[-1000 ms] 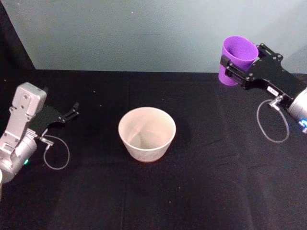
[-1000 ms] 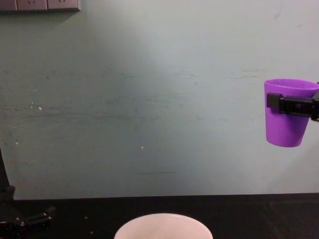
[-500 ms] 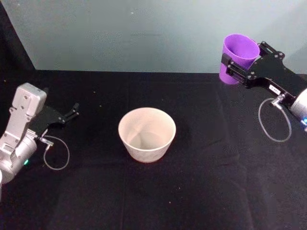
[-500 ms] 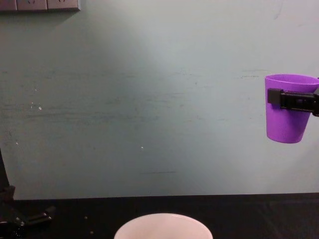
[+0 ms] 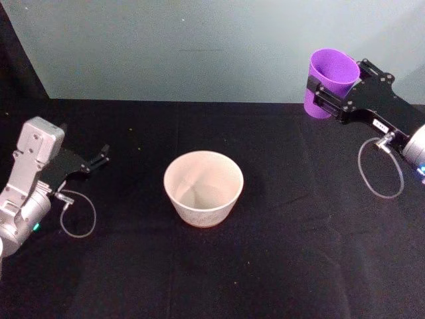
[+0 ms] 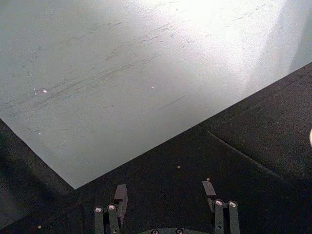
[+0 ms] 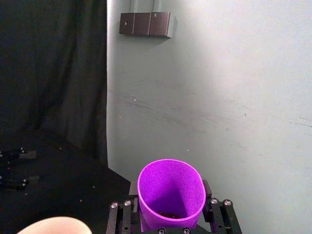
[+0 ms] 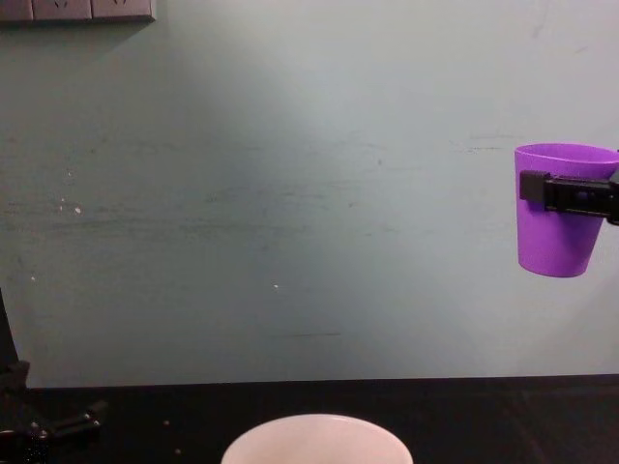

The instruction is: Pick up the cup and pour the mung beans from the cup into the bowl.

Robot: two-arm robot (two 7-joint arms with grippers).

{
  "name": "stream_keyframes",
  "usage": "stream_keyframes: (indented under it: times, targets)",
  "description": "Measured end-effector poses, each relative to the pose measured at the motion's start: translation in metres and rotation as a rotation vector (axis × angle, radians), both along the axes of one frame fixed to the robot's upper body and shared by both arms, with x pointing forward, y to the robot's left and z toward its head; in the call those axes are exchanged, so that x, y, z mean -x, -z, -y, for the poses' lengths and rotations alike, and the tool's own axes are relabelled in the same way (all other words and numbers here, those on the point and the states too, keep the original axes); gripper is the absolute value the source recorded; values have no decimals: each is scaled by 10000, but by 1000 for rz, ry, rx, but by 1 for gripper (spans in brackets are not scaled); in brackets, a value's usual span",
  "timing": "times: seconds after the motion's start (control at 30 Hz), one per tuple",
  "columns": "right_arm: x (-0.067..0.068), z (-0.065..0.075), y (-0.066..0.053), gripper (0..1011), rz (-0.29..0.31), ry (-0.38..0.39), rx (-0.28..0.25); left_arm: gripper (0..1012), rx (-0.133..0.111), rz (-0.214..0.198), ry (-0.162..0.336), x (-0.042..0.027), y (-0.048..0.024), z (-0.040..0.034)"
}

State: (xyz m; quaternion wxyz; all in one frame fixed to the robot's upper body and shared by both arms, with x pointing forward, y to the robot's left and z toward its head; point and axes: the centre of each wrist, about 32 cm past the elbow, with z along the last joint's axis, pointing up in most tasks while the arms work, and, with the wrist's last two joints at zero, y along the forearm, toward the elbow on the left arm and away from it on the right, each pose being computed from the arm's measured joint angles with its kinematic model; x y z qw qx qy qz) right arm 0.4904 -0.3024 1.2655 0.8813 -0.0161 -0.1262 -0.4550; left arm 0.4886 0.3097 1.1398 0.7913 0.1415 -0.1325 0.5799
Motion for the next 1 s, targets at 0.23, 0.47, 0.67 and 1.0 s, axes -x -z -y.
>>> stream_keyframes:
  times: [0.23,0.47,0.67,1.0]
  targets:
    - [1,-1,-1,729,1,1,0,1000,0,0,0,0,0,0]
    - [1,-1,-2,729,1,2,0,1000,0,0,0,0,0,0]
    - [1,-1,-2,729,1,2,0,1000,0,0,0,0,0,0]
    - [1,-1,-1,729,1,1,1,1000,0,0,0,0,0,0]
